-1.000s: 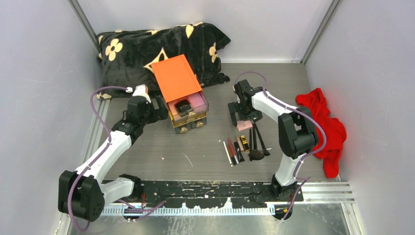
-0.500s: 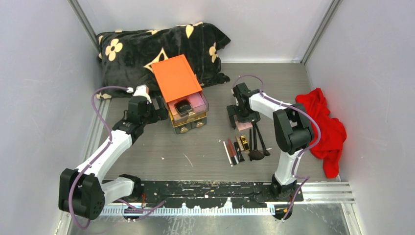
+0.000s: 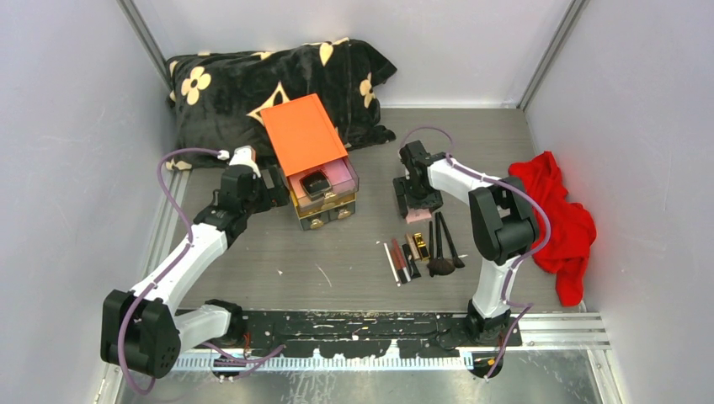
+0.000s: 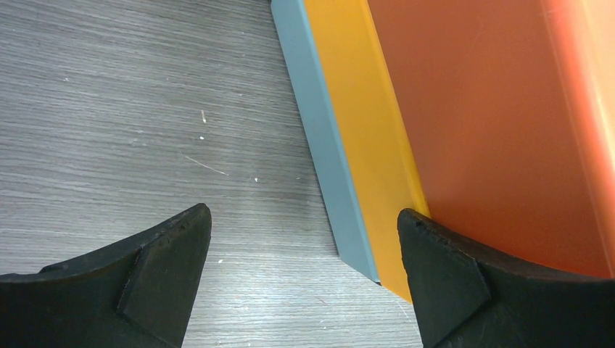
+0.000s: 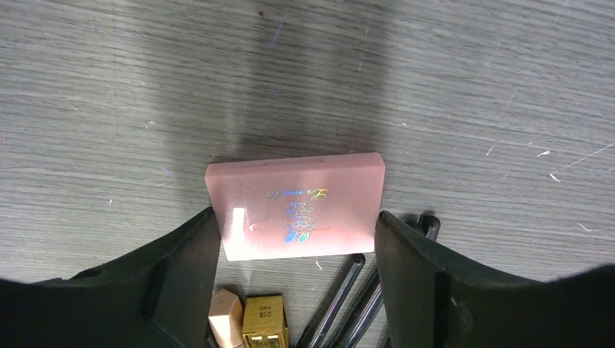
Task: Organize the makeup
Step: Pick up the makeup from the center of the board, then place the makeup in the drawer.
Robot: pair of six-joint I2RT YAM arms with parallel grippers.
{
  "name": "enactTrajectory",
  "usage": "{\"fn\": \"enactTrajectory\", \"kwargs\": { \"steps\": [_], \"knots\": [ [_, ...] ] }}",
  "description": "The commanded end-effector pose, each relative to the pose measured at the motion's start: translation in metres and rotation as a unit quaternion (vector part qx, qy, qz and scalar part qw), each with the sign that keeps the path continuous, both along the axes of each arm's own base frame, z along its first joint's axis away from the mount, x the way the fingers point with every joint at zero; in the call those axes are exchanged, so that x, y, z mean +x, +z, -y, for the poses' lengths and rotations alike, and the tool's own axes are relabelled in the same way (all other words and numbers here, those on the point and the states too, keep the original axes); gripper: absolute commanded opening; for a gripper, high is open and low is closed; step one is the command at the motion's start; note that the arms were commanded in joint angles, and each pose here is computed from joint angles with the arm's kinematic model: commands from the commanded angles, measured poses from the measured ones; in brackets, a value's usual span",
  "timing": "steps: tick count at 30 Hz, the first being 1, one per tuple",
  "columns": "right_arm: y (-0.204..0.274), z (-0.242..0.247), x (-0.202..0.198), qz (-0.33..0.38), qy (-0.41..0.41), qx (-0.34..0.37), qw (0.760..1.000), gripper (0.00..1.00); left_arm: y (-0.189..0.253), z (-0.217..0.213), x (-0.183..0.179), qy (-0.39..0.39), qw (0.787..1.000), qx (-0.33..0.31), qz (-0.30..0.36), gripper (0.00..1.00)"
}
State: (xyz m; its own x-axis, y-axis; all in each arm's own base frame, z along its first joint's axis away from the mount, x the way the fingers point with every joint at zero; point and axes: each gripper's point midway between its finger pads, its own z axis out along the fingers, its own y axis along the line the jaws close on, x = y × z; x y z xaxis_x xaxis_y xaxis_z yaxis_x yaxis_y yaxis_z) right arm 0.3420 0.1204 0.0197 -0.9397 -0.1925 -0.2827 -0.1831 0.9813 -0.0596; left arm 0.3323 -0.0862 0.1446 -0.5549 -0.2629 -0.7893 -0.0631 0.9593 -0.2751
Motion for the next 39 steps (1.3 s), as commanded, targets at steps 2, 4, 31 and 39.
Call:
{"fn": "enactTrajectory", "kwargs": {
  "steps": [2,4,31,39],
  "knots": [
    [0.041,-0.005,0.014,0.056,-0.013,0.028,0.998,0.01,0.026,-0.003,0.006,0.007,0.999,-0.002,0.045,1.0],
    [0.075,-0.014,0.02,0.084,-0.009,0.054,0.995,0.01,0.025,-0.006,0.006,0.01,0.999,0.003,0.042,1.0],
    [0.272,-0.181,0.004,0.201,0.157,0.144,0.956,0.01,0.038,-0.008,0.004,0.016,0.999,0.002,0.043,1.0],
    [0.257,-0.211,-0.018,0.188,0.184,0.151,0.953,0.01,0.038,-0.006,0.003,0.014,0.999,-0.003,0.043,1.0]
  ]
}}
